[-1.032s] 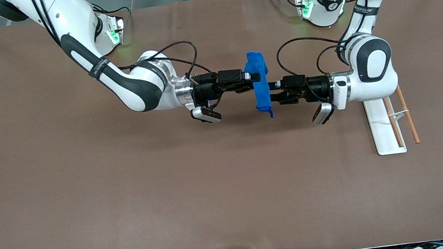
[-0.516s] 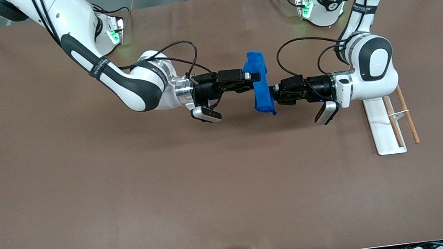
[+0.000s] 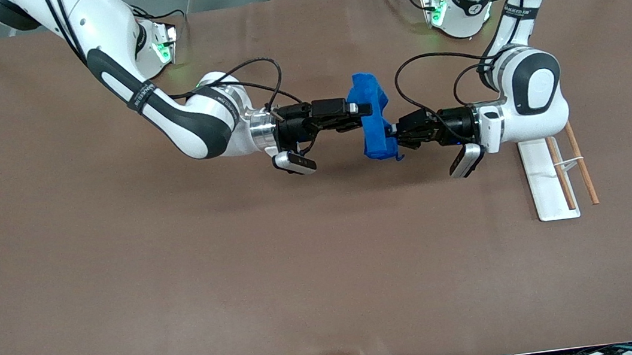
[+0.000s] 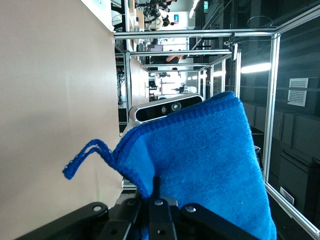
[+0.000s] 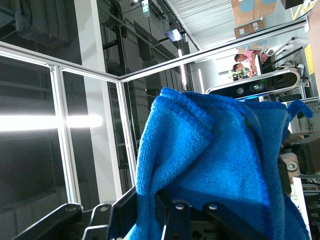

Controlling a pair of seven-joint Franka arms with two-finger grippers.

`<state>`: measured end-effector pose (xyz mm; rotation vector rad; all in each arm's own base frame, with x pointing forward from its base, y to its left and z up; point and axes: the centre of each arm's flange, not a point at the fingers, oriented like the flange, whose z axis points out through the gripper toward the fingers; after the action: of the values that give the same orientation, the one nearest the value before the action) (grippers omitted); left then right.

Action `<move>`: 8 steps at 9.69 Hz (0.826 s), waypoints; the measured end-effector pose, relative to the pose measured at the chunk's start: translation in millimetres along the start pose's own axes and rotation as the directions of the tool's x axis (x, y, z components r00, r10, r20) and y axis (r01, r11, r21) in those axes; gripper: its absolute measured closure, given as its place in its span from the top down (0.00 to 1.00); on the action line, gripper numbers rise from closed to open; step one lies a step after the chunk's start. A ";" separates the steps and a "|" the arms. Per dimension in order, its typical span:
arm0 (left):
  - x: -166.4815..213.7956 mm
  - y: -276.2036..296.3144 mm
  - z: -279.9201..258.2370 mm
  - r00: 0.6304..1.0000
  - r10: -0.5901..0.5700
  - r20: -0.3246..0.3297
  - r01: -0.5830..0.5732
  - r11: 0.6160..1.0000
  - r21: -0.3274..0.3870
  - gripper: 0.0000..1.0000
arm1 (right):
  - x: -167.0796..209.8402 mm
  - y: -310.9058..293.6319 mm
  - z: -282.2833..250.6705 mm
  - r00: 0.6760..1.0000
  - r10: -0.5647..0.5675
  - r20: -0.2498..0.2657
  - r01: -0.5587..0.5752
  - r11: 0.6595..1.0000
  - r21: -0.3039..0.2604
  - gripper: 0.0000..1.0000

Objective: Right arm passes towel to left arm to hang
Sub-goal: 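Open the right gripper and pull it back from the towel, then carry the towel with the left gripper over the dowel rack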

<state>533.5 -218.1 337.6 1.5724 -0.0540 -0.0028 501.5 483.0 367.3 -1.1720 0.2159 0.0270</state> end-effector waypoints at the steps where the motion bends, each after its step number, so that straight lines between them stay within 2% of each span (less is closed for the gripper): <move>1: -0.7 -1.1 -0.3 1.000 0.001 0.005 -0.001 1.000 0.009 0.03 | 0.5 1.9 -0.9 1.000 0.001 -0.018 -0.002 1.000 -0.029 0.15; 2: -1.9 -2.7 -0.7 1.000 0.004 0.019 -0.005 1.000 0.026 0.03 | -0.1 1.0 -0.6 0.999 0.001 -0.048 -0.004 0.997 -0.079 0.27; 3: -3.6 -4.9 -1.5 0.999 0.008 0.038 -0.010 0.999 0.048 0.03 | 2.7 -8.9 -1.2 0.997 -0.002 -0.074 -0.006 0.993 -0.114 0.44; 4: -4.5 -6.8 -3.7 0.999 0.011 0.053 -0.015 0.998 0.067 0.03 | 8.4 -24.1 -5.1 0.998 -0.007 -0.066 -0.003 0.990 -0.144 0.59; 6: -4.1 -8.8 -9.5 0.997 0.004 0.073 -0.012 0.994 0.106 0.03 | 35.0 -62.8 -29.2 1.000 -0.011 -0.012 0.008 0.965 -0.262 0.89; 7: -0.7 -6.5 -13.0 0.996 -0.011 0.092 -0.003 0.988 0.157 0.03 | 54.9 -79.6 -50.1 0.999 -0.033 -0.004 0.030 0.940 -0.340 1.00; 8: 6.0 1.3 -16.4 0.993 -0.030 0.112 0.005 0.975 0.221 0.03 | 73.5 -89.3 -72.2 0.998 -0.063 0.008 0.060 0.903 -0.425 1.00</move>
<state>540.1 -202.0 339.2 1.7945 -0.1345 -0.1039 574.2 375.2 408.6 -1.6157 0.1827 0.0150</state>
